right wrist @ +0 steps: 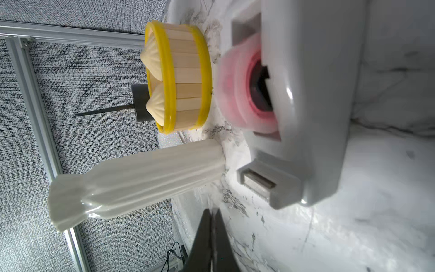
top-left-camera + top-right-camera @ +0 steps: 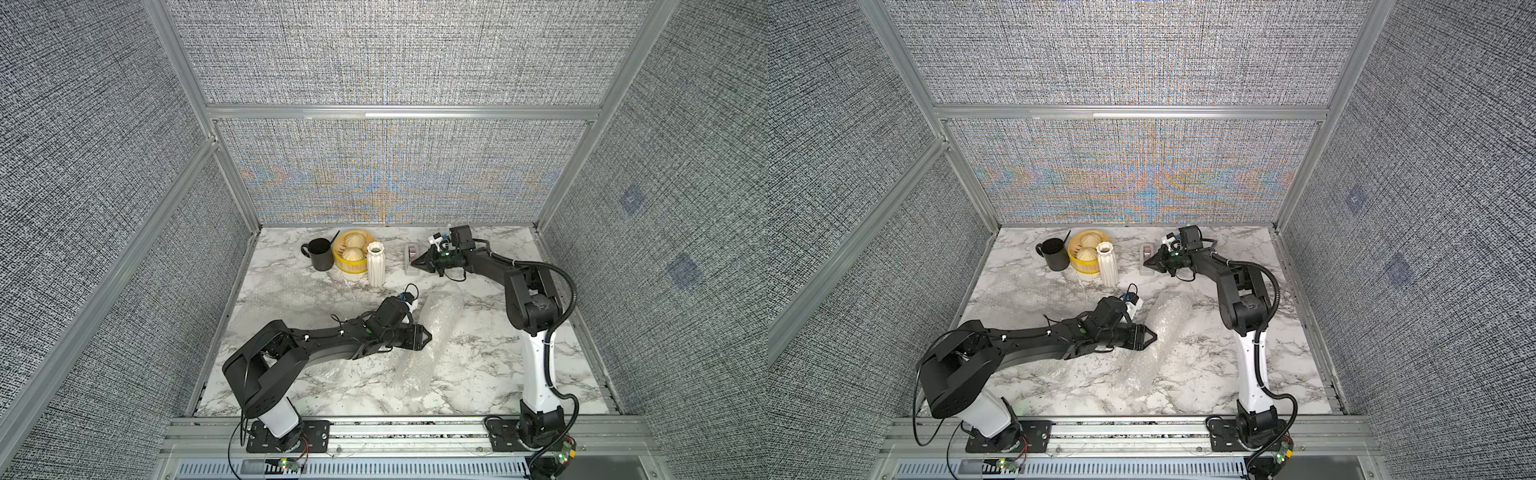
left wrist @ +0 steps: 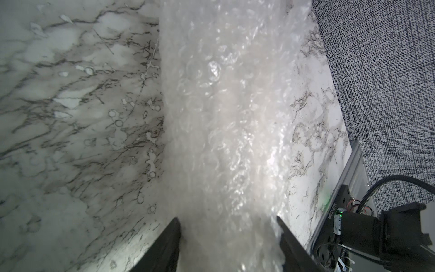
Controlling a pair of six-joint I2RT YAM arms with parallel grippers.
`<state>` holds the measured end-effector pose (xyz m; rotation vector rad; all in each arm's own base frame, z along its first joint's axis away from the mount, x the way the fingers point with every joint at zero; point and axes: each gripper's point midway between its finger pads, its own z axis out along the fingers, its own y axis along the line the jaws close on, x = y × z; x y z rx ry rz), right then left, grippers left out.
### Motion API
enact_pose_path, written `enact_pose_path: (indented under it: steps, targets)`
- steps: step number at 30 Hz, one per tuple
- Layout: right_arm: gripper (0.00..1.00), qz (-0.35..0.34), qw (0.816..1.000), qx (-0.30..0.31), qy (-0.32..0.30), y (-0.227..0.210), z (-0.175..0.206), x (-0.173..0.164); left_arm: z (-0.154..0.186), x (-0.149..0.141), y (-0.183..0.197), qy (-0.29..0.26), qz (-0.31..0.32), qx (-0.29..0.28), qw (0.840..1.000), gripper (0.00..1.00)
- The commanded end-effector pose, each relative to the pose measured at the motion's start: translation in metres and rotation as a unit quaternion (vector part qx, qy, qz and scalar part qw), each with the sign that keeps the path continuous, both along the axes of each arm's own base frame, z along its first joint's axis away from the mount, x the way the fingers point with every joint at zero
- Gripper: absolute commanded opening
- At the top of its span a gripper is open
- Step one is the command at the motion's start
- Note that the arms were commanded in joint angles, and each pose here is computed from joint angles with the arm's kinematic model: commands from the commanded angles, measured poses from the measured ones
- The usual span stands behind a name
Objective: Wrap vases in bubble wrap
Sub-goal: Tear off the tape using the Tape Cutter.
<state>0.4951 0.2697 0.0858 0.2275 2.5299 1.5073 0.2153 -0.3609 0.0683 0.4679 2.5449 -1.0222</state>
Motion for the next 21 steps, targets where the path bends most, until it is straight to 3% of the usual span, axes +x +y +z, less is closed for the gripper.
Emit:
enact_pose_path:
  steps: [1,21]
  targets:
    - [0.0,0.011,1.0,0.008,-0.005,0.003,0.001,-0.006,-0.05,-0.025,0.046,0.064,0.008,0.124,0.99,0.59]
    - [0.0,0.007,0.998,-0.061,0.019,-0.005,-0.054,-0.009,-0.053,-0.025,0.048,0.067,0.01,0.129,0.989,0.59]
